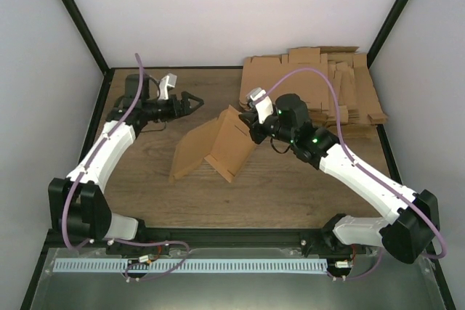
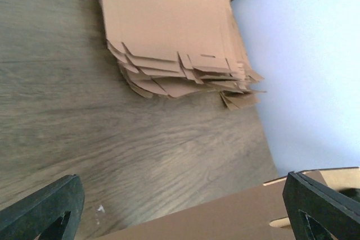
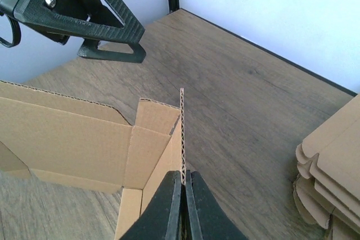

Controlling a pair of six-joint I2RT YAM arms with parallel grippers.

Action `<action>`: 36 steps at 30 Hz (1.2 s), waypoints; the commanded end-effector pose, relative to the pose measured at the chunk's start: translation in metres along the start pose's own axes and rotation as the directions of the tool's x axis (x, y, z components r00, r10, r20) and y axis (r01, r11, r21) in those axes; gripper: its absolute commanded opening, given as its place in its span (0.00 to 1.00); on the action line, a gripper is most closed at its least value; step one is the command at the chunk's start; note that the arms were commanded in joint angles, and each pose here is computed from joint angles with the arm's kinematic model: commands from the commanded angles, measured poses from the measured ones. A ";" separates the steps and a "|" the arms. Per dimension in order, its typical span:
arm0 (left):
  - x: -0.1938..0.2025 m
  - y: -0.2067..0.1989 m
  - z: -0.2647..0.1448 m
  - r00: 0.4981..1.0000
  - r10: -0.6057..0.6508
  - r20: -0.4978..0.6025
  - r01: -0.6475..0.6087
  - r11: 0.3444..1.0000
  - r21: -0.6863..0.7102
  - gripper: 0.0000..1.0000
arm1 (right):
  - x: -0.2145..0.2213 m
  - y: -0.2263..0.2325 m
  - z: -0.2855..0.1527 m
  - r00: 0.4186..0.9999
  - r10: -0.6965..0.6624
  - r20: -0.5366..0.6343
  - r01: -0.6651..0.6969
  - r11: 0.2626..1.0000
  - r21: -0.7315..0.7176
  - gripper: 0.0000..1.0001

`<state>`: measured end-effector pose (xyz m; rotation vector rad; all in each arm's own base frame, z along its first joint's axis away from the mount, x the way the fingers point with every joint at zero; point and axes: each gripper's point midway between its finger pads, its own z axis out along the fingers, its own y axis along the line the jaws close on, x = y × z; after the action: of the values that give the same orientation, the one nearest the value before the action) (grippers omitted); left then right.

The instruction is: Fold the paper box

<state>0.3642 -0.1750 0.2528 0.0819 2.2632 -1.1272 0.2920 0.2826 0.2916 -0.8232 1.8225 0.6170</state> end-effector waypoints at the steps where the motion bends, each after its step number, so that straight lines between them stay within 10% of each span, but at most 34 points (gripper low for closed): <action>1: 0.003 -0.015 0.011 1.000 0.010 -0.014 -0.007 0.986 0.165 0.99 | -0.011 0.002 -0.002 0.998 0.018 0.057 -0.017 1.000 -0.008 0.01; 31: 0.081 -0.050 0.008 0.990 0.131 -0.060 -0.106 0.942 0.318 0.89 | -0.016 0.007 0.004 0.996 0.043 0.084 -0.039 0.998 -0.048 0.01; 36: 0.060 -0.024 0.004 1.000 -0.002 0.027 -0.003 0.981 0.194 0.73 | -0.017 0.016 0.002 0.996 0.012 0.093 -0.003 0.995 -0.095 0.01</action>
<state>0.2935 -0.2202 0.2345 0.2944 2.1422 -1.3841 0.2883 0.2899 0.2878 -0.8086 1.8118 0.6952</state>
